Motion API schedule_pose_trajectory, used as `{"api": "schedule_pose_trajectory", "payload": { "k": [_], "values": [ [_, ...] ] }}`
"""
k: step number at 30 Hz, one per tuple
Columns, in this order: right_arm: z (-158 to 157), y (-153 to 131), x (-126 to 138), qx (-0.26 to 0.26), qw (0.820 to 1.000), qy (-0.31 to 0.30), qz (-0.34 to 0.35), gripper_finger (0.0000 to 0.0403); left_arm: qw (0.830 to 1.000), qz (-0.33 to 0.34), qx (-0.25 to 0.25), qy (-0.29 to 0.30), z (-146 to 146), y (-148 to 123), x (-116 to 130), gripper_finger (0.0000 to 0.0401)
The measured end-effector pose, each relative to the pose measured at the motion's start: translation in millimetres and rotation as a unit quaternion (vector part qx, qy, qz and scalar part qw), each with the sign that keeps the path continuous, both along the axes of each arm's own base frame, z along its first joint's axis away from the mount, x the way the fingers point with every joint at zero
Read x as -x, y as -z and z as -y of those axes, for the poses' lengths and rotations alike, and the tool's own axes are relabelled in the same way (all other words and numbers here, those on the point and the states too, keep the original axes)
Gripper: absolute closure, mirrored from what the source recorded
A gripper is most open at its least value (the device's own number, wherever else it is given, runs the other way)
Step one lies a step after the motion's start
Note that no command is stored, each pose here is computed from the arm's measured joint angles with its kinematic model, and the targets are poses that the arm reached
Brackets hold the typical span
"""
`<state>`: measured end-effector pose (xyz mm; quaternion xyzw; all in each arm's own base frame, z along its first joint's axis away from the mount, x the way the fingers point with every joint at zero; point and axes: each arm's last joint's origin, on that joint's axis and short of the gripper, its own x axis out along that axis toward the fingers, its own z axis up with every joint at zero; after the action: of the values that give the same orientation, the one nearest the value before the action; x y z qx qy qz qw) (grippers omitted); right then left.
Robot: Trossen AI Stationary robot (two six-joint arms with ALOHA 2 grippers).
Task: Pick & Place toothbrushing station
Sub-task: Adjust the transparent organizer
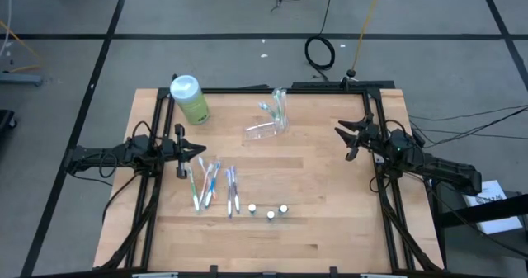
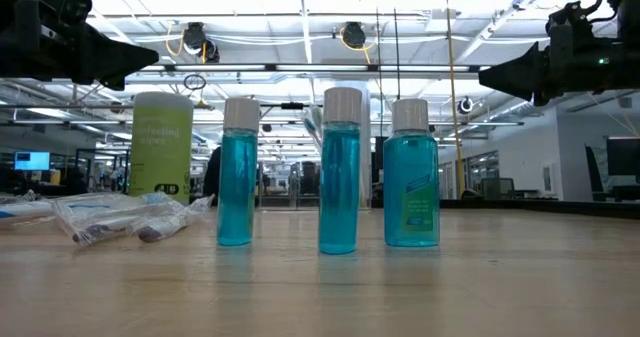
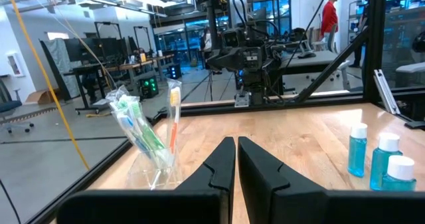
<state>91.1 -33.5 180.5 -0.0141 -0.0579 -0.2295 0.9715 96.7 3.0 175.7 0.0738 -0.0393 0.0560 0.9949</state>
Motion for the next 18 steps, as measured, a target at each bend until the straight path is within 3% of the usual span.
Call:
{"api": "schedule_pose_trajectory", "payload": {
  "k": [18],
  "values": [
    [0.0, 0.0, 0.0, -0.003, 1.0, -0.001, 0.002, 0.0277, 1.0, 0.02, 0.001, -0.001, -0.1, -3.8, 0.4, 0.0375]
  ]
}}
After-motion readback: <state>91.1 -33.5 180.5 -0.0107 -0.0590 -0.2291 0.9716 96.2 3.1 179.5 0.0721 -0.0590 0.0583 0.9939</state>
